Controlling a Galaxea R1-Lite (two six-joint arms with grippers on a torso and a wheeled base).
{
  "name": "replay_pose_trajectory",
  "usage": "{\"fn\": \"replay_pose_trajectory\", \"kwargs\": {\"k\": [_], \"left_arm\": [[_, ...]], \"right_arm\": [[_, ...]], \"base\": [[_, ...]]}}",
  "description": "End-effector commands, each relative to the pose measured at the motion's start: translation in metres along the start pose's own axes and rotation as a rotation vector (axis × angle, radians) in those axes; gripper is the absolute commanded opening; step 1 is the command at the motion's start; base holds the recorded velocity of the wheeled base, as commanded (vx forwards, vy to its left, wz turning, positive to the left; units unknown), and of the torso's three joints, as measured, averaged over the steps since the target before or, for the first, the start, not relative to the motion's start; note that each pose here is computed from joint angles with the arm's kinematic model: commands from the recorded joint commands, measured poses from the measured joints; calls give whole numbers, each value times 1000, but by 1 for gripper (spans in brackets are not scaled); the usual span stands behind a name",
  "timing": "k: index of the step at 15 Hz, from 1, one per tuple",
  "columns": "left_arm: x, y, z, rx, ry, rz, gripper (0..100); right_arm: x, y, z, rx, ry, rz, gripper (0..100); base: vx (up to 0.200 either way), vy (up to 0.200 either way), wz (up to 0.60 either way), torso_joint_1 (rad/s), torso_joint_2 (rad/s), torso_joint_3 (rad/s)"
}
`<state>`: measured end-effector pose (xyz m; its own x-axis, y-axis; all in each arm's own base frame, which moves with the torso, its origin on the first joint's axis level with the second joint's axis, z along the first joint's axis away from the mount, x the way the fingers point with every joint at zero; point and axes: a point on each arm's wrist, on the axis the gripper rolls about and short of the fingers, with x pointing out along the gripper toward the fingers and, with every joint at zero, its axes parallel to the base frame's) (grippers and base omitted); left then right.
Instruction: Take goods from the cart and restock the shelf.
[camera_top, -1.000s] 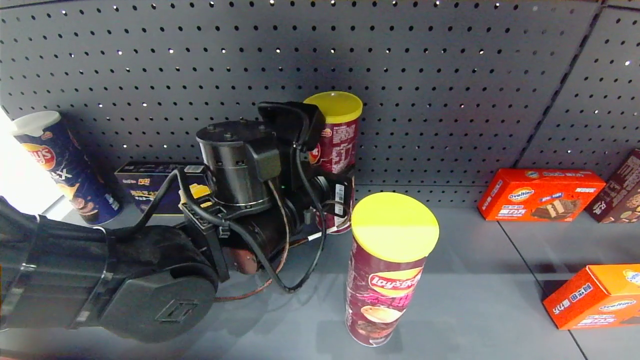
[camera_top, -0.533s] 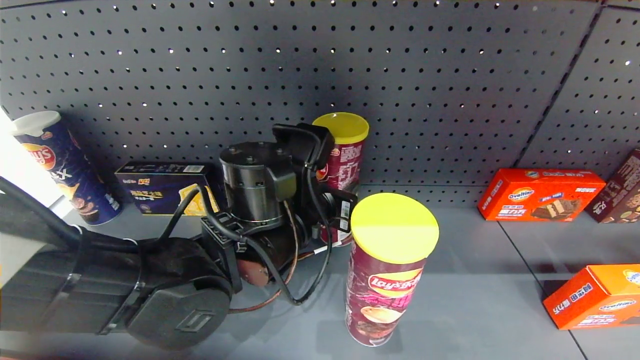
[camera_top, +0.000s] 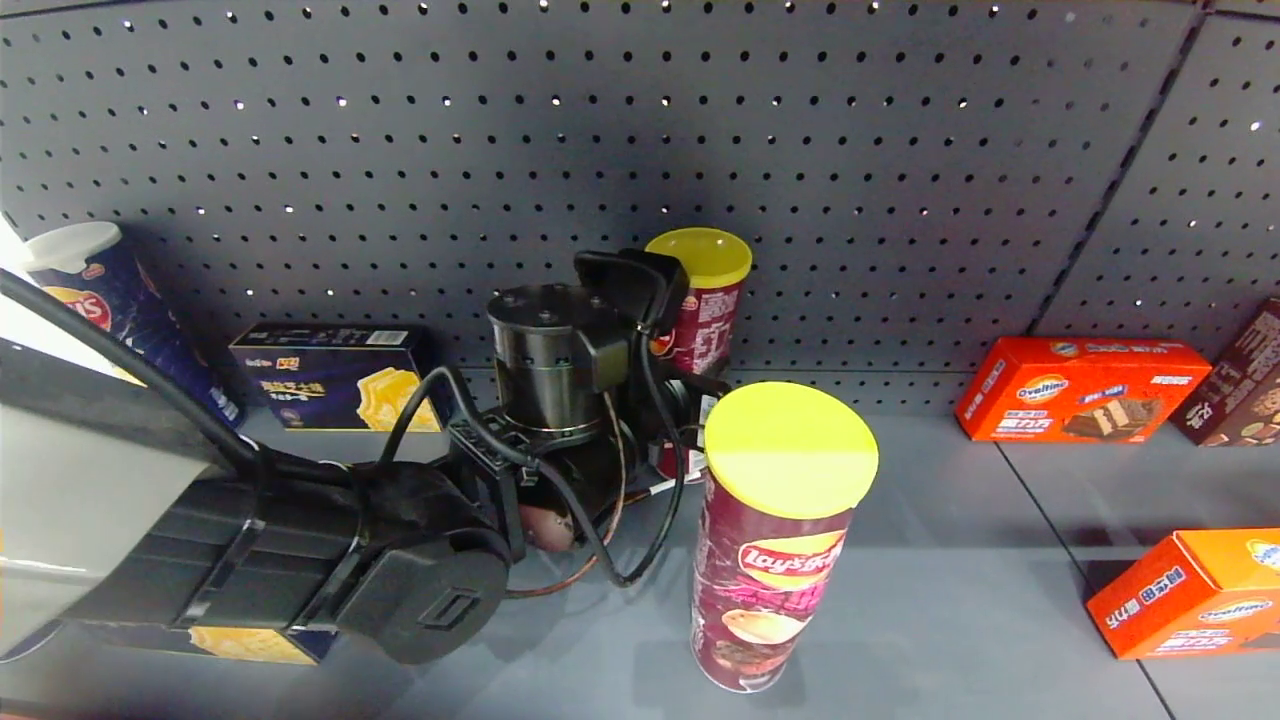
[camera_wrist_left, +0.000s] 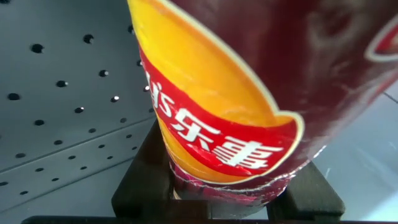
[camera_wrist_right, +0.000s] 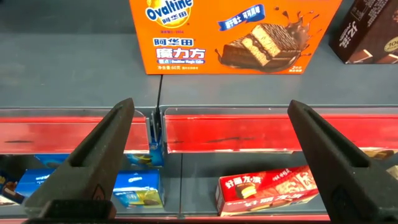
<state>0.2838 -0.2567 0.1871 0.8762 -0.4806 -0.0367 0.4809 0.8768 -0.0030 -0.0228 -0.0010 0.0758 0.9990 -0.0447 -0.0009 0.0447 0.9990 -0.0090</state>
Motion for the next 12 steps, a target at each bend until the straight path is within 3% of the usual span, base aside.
{"fn": "replay_pose_trajectory", "kwargs": {"k": [1, 5, 12], "left_arm": [[3, 3, -3, 4, 6, 10, 0], [5, 10, -6, 6, 15, 27, 0], [7, 7, -9, 6, 17, 22, 0]], "right_arm": [[0, 0, 0, 0, 2, 0, 100], [0, 0, 0, 0, 1, 0, 100], [0, 0, 0, 0, 1, 0, 100]], "base": [[0, 0, 0, 0, 0, 0], [0, 0, 0, 0, 0, 0], [0, 0, 0, 0, 0, 0]]}}
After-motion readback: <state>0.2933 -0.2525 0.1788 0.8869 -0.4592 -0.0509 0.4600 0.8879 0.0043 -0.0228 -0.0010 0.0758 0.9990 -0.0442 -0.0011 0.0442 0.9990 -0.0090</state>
